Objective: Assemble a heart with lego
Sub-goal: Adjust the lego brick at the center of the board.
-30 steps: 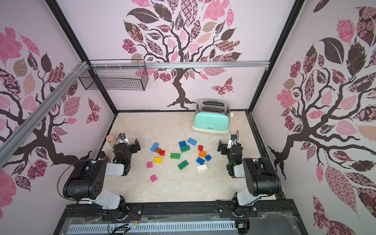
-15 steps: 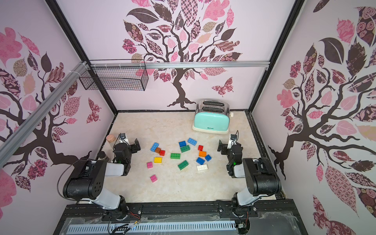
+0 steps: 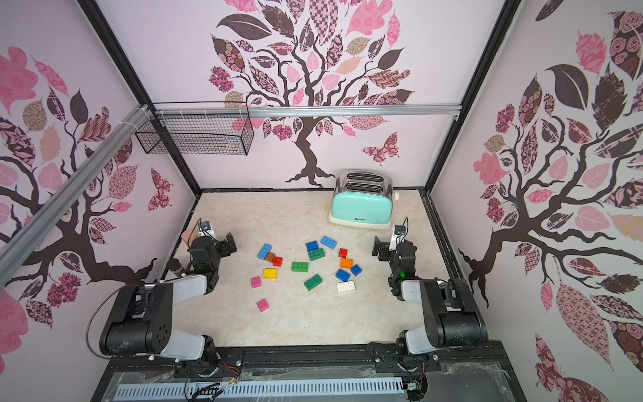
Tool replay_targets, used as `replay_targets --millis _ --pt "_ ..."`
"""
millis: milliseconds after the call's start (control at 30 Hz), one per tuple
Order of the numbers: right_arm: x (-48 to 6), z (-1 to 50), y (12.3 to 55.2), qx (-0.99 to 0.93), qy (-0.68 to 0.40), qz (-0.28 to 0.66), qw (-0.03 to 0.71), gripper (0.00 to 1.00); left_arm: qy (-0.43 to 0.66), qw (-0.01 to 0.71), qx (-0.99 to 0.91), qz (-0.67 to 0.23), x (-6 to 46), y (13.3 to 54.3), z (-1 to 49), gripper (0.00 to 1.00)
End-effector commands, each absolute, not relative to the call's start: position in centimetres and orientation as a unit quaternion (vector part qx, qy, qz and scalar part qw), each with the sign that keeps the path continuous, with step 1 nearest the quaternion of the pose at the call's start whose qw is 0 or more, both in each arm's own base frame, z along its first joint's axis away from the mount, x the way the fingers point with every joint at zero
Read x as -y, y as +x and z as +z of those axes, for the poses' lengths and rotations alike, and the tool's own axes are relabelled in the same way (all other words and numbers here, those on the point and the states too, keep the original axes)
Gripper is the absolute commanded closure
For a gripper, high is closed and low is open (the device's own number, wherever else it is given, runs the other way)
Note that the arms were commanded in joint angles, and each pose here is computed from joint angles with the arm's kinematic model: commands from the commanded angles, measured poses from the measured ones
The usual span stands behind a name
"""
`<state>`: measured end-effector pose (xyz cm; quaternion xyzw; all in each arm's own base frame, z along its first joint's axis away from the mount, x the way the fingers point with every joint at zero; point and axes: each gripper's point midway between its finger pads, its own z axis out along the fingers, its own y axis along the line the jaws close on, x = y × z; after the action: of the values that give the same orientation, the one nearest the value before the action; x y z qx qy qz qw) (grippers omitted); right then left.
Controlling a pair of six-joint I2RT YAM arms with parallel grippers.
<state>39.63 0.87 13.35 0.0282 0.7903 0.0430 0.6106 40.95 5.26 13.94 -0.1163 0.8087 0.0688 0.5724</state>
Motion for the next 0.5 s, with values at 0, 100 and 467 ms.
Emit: replay_targets --millis 0,100,467 --pt "-2.7 16.6 40.3 -0.789 0.015 0.097 0.606 0.0 -0.144 0.523 -0.839 0.045 -5.1 40.4 15.0 0.02" --pt "-4.8 17.9 40.6 -0.804 0.019 0.168 0.57 0.0 -0.185 0.48 -0.857 0.011 -4.2 39.2 15.1 0.05" --pt "-14.6 18.1 37.1 -0.843 -0.023 0.309 0.439 0.0 -0.104 0.333 -0.936 -0.04 6.4 30.8 13.6 0.09"
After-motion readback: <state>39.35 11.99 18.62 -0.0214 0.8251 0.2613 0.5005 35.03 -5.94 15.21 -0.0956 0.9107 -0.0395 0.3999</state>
